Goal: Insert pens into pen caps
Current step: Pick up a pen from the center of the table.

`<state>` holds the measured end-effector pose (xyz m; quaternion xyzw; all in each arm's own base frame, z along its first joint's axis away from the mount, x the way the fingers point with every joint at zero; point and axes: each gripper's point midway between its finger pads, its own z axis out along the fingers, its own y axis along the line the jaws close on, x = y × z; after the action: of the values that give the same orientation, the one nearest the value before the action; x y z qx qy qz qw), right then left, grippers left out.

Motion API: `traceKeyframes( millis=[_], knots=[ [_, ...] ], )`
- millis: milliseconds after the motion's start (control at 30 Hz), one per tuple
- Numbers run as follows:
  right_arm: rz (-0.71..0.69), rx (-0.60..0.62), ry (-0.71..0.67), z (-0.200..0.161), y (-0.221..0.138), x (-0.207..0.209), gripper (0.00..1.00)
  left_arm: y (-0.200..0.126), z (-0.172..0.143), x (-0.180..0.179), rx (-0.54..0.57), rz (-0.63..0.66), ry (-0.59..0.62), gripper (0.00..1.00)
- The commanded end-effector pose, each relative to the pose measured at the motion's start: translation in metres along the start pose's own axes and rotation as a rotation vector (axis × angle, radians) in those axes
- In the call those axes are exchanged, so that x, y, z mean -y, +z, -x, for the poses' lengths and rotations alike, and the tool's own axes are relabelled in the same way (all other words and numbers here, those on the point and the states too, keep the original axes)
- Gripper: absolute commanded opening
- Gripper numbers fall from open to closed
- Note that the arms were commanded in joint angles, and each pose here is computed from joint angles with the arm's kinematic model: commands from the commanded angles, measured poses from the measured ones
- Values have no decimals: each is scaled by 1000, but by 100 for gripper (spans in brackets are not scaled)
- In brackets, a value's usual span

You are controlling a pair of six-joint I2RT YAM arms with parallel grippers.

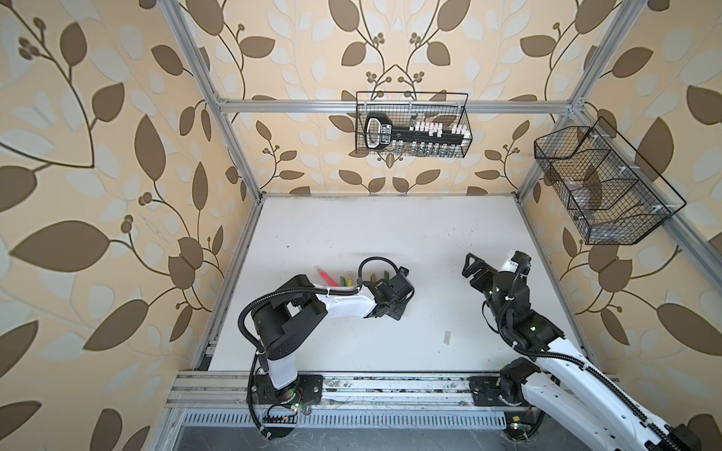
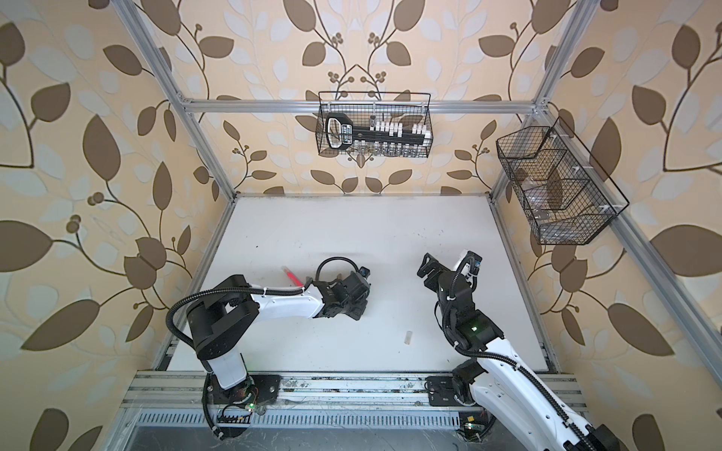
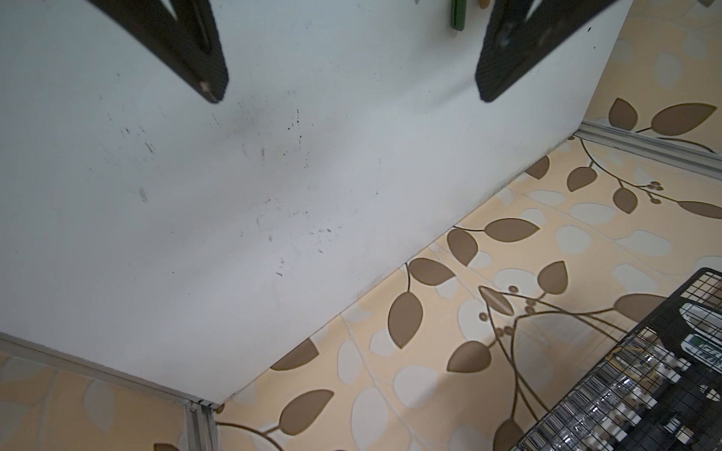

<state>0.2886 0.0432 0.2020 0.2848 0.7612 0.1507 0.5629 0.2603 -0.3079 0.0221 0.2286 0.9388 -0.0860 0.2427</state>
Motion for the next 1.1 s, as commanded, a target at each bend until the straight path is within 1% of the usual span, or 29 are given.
traceKeyframes(
  millis=[0,133,300,467,600,733,833,867,933,1067],
  knots=[
    [2,-10,-8,-1,-3,2,100,4,-12,-9,-45,79,28,18],
    [13,-16,1,-2,-3,1,100,4,-10,-11,-26,91,19,6],
    [56,-52,32,-12,-3,-3,100,-8,7,-2,52,38,-8,0],
    [174,-108,104,-33,-3,-19,100,-42,40,13,179,-64,-35,0],
    [237,-142,140,-50,-5,-30,100,-74,66,12,296,-93,-77,0],
    [315,-192,173,-67,-8,-47,100,-97,79,16,359,-144,-90,0],
    [387,-244,184,-81,-12,-67,98,-110,86,25,396,-208,-92,0],
    [415,-263,186,-86,-13,-75,96,-111,85,28,398,-228,-86,0],
    [466,-299,195,-93,-14,-90,89,-124,89,34,429,-280,-79,0],
    [542,-368,195,-109,-16,-117,82,-129,88,41,428,-326,-62,0]
  ],
)
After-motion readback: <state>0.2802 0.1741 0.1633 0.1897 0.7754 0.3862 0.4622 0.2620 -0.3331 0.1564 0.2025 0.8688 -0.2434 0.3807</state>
